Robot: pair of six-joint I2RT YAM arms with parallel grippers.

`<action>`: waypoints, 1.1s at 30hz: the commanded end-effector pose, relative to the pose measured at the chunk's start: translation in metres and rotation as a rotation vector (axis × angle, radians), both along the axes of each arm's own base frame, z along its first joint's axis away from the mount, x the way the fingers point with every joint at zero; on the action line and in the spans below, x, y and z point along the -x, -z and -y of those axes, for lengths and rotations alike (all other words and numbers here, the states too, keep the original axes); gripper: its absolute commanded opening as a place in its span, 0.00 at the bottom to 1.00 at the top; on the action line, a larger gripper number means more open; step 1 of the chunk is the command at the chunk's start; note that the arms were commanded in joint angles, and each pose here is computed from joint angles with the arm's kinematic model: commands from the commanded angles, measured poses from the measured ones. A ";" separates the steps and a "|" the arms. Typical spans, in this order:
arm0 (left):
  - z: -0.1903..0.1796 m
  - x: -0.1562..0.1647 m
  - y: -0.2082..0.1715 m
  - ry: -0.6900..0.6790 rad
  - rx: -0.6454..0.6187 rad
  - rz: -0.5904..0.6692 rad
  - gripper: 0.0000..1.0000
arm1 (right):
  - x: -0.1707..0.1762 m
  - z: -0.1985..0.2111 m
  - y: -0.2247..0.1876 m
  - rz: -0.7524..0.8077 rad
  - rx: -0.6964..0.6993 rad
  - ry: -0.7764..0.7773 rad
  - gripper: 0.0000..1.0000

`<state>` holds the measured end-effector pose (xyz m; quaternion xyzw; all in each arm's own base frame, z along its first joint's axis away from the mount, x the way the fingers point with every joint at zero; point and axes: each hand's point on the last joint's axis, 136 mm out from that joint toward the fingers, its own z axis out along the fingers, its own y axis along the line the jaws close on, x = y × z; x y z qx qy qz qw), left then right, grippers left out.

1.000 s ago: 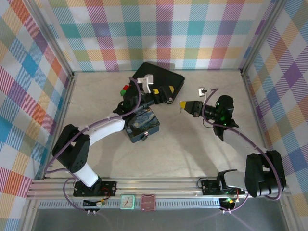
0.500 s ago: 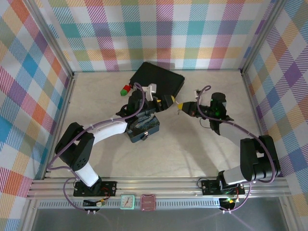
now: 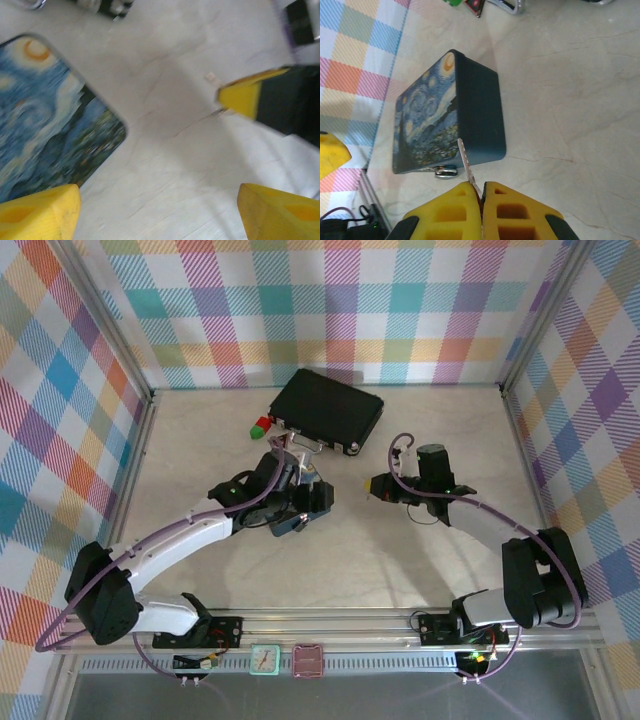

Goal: Unlock the padlock with the key

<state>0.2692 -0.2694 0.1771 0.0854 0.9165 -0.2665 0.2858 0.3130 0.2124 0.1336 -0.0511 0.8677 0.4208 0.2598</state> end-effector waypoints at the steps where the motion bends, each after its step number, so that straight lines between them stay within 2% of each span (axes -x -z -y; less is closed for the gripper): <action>1: -0.033 0.037 0.054 0.027 -0.192 -0.131 0.82 | 0.000 0.000 -0.011 0.060 0.053 0.009 0.00; 5: -0.033 0.037 0.081 -0.014 -0.187 -0.151 0.83 | 0.005 -0.002 -0.013 0.068 0.064 0.000 0.00; 8: -0.027 0.023 0.089 -0.059 -0.180 -0.130 0.85 | 0.009 0.000 -0.014 0.069 0.079 0.003 0.00; 13: -0.040 -0.012 0.097 -0.186 -0.279 -0.034 0.88 | 0.014 0.007 -0.019 0.108 0.086 0.027 0.00; 15: -0.037 -0.022 0.101 -0.193 -0.278 -0.006 0.88 | 0.014 0.009 -0.019 0.109 0.086 0.039 0.00; 20: -0.037 -0.019 0.117 -0.153 -0.322 -0.033 0.86 | 0.015 0.008 -0.020 0.103 0.079 0.035 0.00; 25: -0.024 -0.017 0.129 -0.105 -0.274 -0.041 0.80 | 0.015 0.003 -0.016 0.091 0.084 0.004 0.00; 29: -0.012 -0.023 0.139 -0.108 -0.222 -0.055 0.68 | 0.012 0.000 -0.015 0.085 0.074 0.000 0.00; 33: -0.016 -0.035 0.143 -0.201 -0.223 -0.044 0.59 | 0.012 -0.002 -0.019 0.098 0.073 -0.014 0.00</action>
